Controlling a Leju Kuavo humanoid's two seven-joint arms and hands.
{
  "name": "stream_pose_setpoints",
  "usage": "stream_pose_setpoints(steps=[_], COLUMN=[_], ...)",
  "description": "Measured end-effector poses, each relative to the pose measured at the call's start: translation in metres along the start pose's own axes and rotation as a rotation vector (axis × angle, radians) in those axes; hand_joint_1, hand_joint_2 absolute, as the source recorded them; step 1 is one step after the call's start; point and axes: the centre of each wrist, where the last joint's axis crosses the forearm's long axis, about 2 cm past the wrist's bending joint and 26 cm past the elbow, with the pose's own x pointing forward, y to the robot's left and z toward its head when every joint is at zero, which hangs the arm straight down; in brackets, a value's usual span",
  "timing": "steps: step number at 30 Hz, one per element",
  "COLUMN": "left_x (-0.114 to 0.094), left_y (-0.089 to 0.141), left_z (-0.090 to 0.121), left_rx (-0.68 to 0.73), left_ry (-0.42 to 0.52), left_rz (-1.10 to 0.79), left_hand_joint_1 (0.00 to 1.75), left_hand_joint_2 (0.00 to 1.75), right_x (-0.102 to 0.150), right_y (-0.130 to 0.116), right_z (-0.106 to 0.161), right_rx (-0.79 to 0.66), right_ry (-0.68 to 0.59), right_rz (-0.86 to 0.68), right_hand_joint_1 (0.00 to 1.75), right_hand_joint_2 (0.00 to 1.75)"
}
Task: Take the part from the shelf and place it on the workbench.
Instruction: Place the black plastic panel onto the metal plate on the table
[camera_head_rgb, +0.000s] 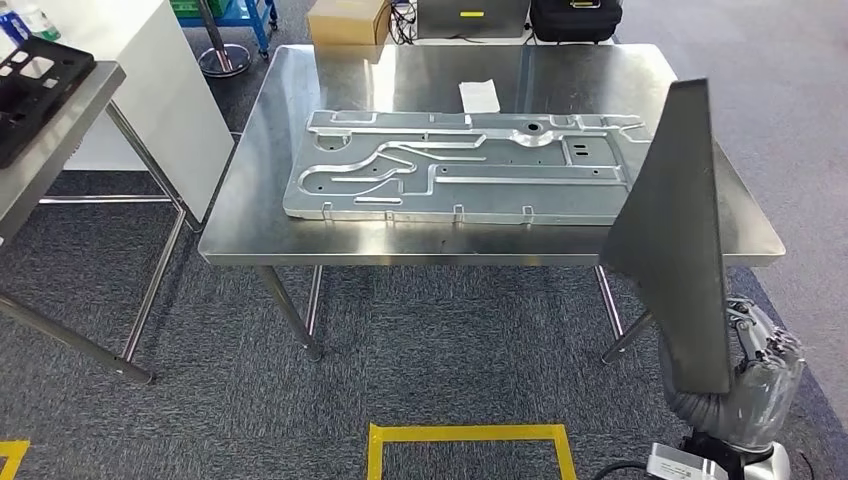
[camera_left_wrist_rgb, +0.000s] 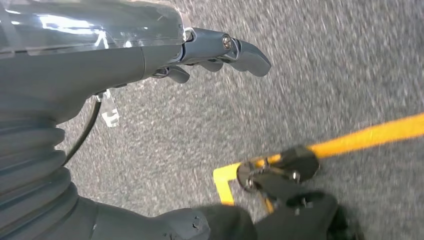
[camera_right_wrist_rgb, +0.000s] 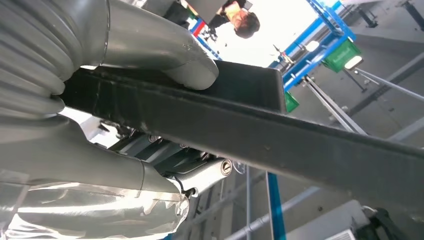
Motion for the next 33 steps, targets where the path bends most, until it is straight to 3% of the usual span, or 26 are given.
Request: stream_pose_setpoints(steps=[18,24,33], left_x=[0.004,-0.012,-0.004], left_y=[0.002,0.005,0.005], left_z=[-0.002,0.005,0.001], left_rx=[-0.004,0.005,0.009], left_ry=[-0.005,0.036,0.028], left_rz=[0.013,0.010,0.033], left_hand_joint_1=[0.00,0.00,0.00], left_hand_joint_2=[1.75,1.75,1.75], right_x=[0.000,-0.001,0.000], right_y=[0.004,0.004,0.002], right_z=[0.000,0.003,0.004], right_rx=[0.011,0.017,0.014], right_ry=[0.004,0.014,0.015], right_rz=[0.004,0.006,0.009], right_hand_joint_1=[1.75,1.75,1.75], right_hand_joint_2=[1.75,1.75,1.75])
